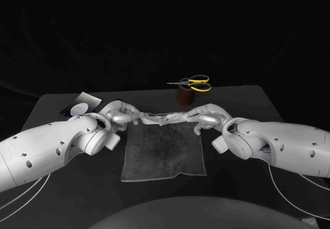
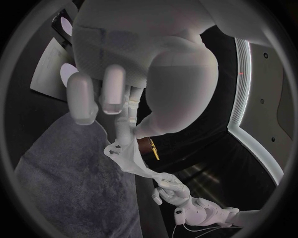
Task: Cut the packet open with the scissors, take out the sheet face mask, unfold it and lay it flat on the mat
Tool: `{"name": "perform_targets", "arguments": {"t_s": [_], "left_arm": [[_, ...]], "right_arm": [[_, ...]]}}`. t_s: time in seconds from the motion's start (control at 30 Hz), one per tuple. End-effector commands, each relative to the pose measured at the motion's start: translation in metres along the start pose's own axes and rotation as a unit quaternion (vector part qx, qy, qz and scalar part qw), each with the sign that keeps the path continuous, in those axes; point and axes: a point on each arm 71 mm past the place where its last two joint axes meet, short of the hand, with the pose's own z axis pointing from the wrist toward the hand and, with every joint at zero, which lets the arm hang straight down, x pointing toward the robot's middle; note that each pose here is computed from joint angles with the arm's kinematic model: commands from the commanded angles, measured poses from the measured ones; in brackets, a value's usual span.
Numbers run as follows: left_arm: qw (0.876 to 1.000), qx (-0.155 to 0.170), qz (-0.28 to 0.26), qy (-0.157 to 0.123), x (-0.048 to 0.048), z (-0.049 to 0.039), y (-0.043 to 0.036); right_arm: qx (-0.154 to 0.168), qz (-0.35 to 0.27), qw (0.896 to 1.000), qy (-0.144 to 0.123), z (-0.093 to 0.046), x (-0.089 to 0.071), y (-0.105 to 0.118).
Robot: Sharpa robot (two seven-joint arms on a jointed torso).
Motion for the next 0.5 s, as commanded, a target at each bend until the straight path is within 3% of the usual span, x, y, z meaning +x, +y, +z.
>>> {"name": "perform_targets", "arguments": {"t_s": [0.03,0.5], "left_arm": [[1.0,-0.004,-0.007,-0.017,-0.0001,-0.0015,0.0027],[1.0,-0.012,-0.009,-0.016,0.0046,-0.0061,0.0083]], "right_arm": [[0.006,-0.004,1.0,-0.003,0.0002,-0.0014,-0.0005],[0.013,-0.007,1.0,-0.002,-0.0014,-0.0009,-0.0012]]}}
